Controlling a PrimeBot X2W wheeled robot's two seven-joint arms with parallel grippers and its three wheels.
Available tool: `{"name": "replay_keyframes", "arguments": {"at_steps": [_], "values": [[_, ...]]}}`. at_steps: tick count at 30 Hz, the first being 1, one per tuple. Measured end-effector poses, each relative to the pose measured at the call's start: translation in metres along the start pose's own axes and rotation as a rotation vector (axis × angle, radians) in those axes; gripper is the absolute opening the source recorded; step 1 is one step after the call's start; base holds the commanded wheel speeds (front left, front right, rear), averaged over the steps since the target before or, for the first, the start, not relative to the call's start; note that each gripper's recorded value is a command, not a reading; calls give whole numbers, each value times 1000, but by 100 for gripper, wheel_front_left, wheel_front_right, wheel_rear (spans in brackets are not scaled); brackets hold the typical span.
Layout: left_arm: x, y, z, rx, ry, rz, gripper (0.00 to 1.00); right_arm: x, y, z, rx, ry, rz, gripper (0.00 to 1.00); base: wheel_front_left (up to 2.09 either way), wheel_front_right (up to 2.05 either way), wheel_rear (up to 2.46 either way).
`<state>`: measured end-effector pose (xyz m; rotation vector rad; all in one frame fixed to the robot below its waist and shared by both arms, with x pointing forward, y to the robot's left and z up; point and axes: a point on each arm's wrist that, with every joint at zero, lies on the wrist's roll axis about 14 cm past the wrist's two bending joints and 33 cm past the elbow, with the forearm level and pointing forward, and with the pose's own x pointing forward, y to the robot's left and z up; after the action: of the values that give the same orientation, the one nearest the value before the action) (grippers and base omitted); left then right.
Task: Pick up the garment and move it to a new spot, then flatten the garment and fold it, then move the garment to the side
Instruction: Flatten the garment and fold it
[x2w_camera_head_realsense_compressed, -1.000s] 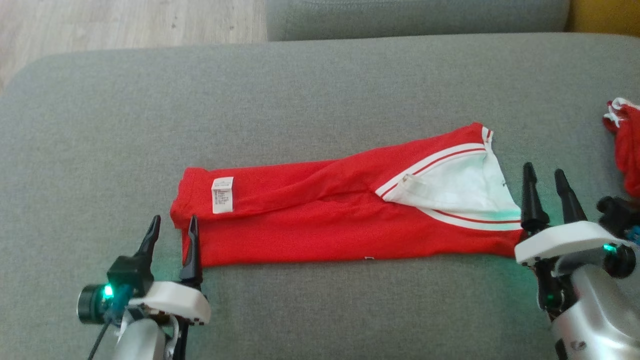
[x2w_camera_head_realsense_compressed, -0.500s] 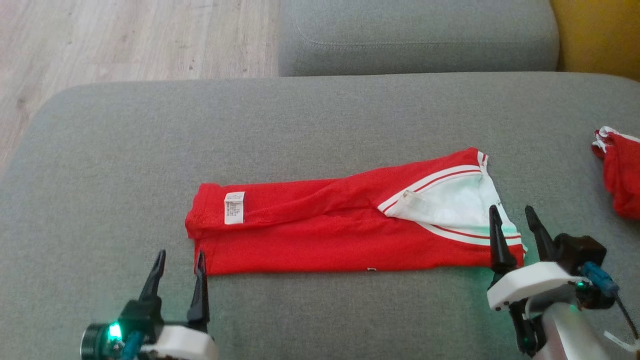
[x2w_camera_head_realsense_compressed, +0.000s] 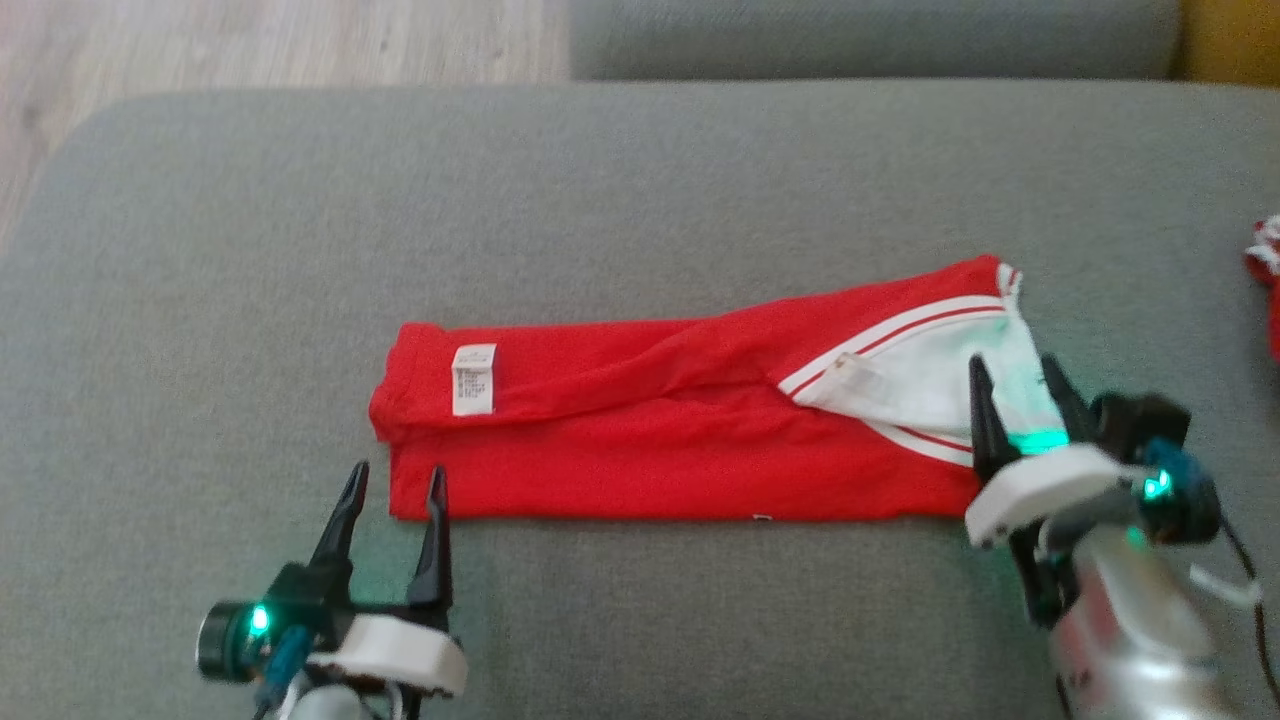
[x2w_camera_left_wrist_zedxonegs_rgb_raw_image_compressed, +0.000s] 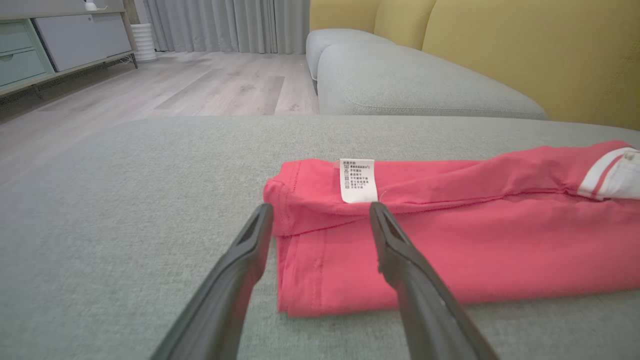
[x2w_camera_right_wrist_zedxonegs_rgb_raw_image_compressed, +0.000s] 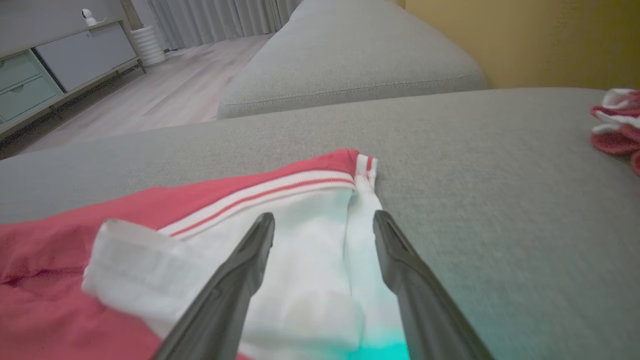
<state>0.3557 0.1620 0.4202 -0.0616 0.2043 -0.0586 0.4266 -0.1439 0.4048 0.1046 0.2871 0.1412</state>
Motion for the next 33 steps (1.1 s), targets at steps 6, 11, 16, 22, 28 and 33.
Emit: {"name": "replay_keyframes", "arguments": {"at_steps": [6, 11, 16, 22, 28, 33], "values": [[15, -2, -6, -18, 27, -6, 100, 32, -19, -19, -17, 122, -44, 100, 0, 0, 0], [12, 5, -17, -32, 60, 18, 100, 37, -25, -41, -3, 210, -65, 100, 0, 0, 0], [13, 2, -16, -31, 59, 9, 100, 36, -18, -42, 57, 226, -59, 0, 0, 0, 0], [14, -9, -10, -28, 38, -25, 100, 23, -33, -34, 80, 177, -95, 0, 0, 0, 0], [12, -17, -3, -27, 17, -49, 100, 11, -78, 16, 52, 3, -173, 0, 0, 0, 0], [3, -19, -6, -36, 23, -53, 100, 19, -29, 57, 66, -139, -42, 0, 0, 0, 0]]}}
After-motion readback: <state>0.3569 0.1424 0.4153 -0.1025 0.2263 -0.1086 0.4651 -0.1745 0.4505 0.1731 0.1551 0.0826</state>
